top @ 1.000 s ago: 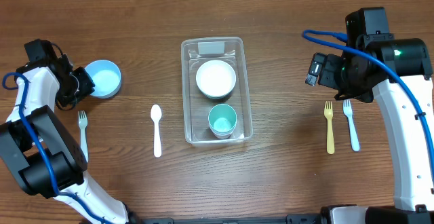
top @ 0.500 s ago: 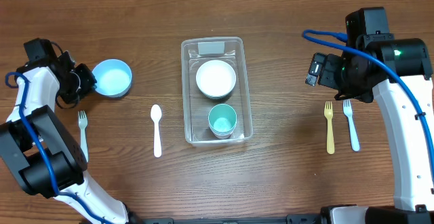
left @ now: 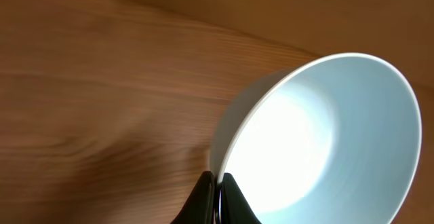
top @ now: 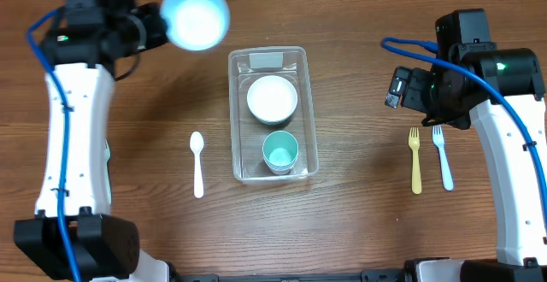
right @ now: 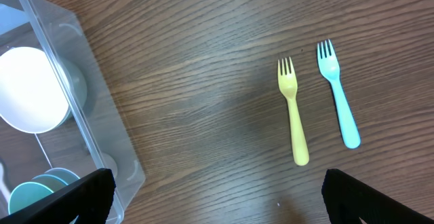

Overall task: Pack container
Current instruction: 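Carry the light-blue bowl onto the white bowl and release, then move the left gripper to the white spoon and grasp it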

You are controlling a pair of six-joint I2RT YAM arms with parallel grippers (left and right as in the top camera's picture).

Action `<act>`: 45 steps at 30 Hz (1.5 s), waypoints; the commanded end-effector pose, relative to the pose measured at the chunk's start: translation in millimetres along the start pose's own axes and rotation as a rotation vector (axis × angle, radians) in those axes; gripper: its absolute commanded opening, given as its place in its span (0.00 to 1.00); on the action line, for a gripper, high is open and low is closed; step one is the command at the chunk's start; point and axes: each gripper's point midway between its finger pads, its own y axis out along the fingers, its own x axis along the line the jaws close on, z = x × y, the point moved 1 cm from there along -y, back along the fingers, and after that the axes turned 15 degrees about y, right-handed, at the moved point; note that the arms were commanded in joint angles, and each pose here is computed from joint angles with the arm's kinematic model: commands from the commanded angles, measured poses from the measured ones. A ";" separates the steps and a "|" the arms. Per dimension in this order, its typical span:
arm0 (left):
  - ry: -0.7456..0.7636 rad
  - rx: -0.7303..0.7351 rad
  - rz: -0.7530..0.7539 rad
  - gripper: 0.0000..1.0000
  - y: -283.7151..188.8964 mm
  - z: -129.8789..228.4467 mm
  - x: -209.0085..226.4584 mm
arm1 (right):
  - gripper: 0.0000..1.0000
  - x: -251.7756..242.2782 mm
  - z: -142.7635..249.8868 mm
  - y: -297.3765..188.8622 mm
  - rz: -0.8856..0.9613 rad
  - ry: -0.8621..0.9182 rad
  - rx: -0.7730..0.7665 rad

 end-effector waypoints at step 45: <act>0.021 0.395 -0.042 0.78 80.0 93.2 -43.9 | 1.00 1.2 -5.5 -12.4 -0.023 0.002 -0.043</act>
